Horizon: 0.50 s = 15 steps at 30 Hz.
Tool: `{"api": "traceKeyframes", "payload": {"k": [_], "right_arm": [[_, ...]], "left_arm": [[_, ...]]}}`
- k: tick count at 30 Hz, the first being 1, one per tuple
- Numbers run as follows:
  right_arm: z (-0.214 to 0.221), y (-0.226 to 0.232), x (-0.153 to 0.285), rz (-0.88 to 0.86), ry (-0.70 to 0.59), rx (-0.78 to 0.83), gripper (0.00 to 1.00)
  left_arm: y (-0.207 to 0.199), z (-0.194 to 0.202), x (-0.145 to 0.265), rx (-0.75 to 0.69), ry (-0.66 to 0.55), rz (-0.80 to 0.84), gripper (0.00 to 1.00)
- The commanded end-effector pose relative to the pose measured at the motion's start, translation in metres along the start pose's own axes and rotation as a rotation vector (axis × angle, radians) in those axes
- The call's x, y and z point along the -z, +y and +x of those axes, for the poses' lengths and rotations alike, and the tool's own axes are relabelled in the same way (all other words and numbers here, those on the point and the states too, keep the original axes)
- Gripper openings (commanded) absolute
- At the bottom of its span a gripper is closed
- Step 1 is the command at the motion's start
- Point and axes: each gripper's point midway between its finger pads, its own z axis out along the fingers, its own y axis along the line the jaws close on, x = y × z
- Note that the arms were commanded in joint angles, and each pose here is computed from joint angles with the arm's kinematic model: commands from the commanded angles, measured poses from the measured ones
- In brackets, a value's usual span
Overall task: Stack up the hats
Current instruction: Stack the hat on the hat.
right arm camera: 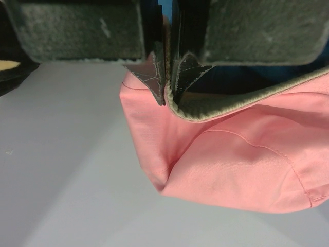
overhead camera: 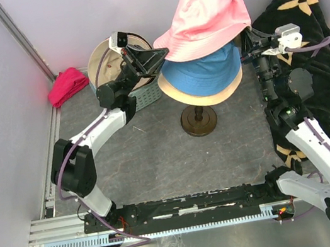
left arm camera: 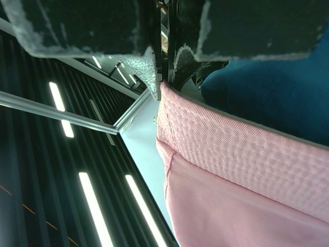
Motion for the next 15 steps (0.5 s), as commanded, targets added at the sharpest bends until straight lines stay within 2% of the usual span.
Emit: {"api": "traceKeyframes", "payload": {"k": [1,15], "right_arm": [[-0.019,-0.044,0.01,0.203,-0.046,0.031,0.09],[-0.007,-0.047,0.028,0.208,-0.023,0.024,0.1]], "left_arm": [[-0.075,0.013,0.003,-0.145,0.007,0.204,0.03],[-0.069,0.021,0.024,-0.127,-0.038,0.161,0.03]]}}
